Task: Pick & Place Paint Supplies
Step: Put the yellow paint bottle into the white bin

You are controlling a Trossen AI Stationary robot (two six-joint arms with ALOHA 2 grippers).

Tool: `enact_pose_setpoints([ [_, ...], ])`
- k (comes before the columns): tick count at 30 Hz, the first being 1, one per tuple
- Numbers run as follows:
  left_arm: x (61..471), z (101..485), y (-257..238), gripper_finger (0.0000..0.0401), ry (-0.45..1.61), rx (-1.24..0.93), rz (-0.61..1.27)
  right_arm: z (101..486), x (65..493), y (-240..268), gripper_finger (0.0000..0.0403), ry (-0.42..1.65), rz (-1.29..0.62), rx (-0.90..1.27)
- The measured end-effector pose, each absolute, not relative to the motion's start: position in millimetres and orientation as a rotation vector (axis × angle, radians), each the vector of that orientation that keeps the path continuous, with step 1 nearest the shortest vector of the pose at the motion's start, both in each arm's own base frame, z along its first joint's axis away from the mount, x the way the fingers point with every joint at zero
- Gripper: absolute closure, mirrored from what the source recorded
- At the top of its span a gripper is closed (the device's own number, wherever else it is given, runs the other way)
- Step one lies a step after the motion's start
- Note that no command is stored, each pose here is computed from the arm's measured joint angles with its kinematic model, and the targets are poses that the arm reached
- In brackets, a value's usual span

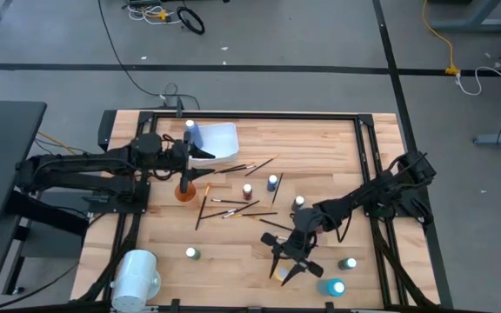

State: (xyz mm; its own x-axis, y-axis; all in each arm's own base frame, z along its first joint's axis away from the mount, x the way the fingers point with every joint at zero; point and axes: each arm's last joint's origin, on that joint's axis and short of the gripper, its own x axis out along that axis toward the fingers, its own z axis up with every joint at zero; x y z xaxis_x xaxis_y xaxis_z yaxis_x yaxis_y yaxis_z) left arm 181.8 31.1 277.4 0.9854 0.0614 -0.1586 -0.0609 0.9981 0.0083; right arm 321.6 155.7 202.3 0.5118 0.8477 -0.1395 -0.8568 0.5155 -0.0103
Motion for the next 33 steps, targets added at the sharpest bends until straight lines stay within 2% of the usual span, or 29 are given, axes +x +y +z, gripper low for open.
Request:
enact_pose_setpoints([
  [15, 182, 278, 31, 0.0186, 0.16, 0.04, 0.058, 193, 318, 161, 0.0223, 0.207, 0.992, -0.125],
  [22, 182, 278, 31, 0.0186, 0.159, 0.016, 0.06, 189, 315, 161, 0.0224, 0.231, 1.039, -0.161],
  [25, 182, 278, 31, 0.0186, 0.158, 0.016, 0.06, 188, 316, 159, 0.0237, 0.235, 1.036, -0.176],
  [30, 182, 278, 31, 0.0186, 0.156, -0.009, 0.062, 184, 319, 150, 0.0291, 0.282, 1.018, -0.16],
  [33, 182, 278, 31, 0.0186, 0.156, -0.013, 0.063, 184, 321, 144, 0.0293, 0.269, 1.055, -0.159],
])
